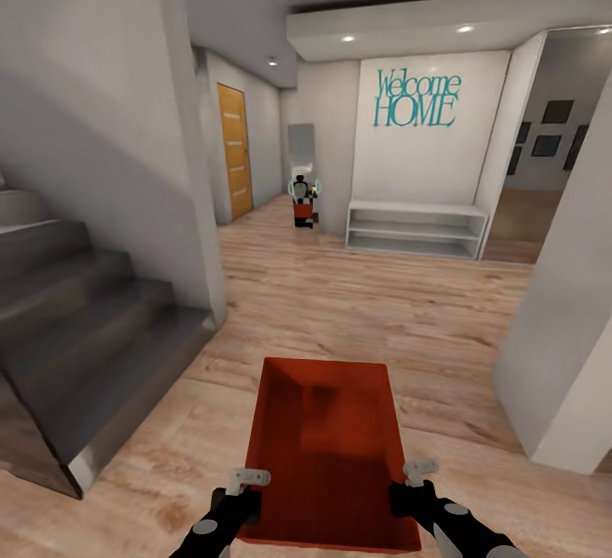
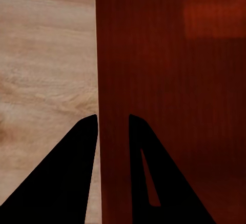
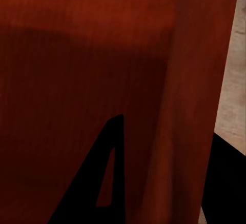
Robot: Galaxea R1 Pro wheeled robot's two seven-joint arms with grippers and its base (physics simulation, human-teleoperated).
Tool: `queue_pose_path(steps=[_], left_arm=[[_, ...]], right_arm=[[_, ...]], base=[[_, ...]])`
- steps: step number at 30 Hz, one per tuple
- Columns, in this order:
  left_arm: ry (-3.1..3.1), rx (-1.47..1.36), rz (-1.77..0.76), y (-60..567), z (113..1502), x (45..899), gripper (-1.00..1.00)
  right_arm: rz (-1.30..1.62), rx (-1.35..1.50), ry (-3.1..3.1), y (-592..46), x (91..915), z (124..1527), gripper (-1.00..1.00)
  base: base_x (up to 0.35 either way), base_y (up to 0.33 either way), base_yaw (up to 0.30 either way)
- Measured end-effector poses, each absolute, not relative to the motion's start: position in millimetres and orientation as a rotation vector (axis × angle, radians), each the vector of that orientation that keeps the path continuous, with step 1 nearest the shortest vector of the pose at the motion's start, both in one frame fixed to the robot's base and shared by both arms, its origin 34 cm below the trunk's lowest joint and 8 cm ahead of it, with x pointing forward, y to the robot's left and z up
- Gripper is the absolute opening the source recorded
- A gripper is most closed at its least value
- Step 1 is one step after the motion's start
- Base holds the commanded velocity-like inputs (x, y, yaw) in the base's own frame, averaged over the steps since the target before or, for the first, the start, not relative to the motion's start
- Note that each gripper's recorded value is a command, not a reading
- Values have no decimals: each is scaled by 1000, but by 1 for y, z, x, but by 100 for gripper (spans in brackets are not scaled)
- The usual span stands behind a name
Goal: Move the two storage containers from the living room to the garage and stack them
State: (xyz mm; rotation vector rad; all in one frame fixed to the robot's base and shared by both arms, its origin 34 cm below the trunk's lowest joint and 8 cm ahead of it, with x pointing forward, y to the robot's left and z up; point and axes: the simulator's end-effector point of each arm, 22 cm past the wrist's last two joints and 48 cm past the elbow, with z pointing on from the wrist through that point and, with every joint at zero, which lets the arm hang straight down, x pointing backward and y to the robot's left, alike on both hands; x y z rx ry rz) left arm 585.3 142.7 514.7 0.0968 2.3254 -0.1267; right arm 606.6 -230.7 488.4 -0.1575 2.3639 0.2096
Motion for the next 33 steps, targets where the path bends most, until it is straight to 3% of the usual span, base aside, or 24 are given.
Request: queue_pose_path(steps=[20, 33], left_arm=[[2325, 96, -127, 143, 515, 585, -100], [2320, 96, -127, 143, 515, 586, -100]], right_arm=[[210, -157, 2363, -231, 607, 489, -100], [209, -158, 2359, -231, 607, 489, -100]], base=[[341, 0, 2], [341, -4, 201]])
